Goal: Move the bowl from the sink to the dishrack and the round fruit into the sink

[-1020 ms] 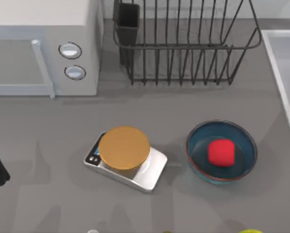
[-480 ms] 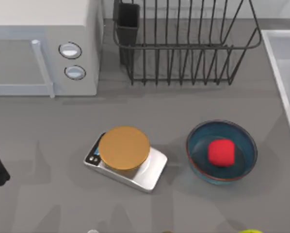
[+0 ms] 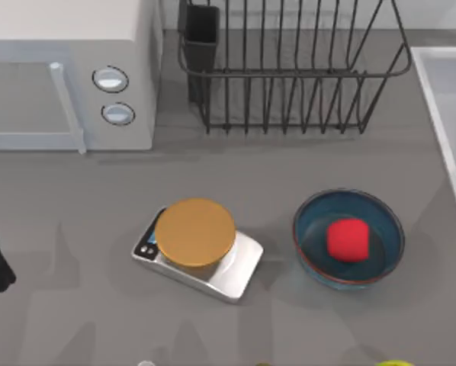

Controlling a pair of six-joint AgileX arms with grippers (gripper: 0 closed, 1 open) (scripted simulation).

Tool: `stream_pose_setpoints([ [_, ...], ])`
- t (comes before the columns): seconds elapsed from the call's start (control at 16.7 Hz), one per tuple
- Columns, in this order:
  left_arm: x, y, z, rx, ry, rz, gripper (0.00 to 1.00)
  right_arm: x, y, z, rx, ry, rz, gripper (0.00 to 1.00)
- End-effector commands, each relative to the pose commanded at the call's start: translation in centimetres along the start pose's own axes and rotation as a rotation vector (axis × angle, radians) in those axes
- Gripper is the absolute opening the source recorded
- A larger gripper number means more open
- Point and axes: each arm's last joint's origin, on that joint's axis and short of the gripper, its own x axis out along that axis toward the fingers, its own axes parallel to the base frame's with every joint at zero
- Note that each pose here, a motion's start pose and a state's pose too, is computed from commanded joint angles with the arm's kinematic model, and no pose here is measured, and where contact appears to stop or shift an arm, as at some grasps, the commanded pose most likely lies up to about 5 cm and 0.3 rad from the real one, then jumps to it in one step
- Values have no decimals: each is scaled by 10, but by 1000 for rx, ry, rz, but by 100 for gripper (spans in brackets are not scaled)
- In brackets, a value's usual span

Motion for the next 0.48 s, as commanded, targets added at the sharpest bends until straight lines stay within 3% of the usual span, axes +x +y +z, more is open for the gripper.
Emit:
stream_pose_setpoints([
  [0.12,0,0,0,0,0,0,100,0,0,0,0,0,0,0],
  [0.48,0,0,0,0,0,0,100,0,0,0,0,0,0,0],
])
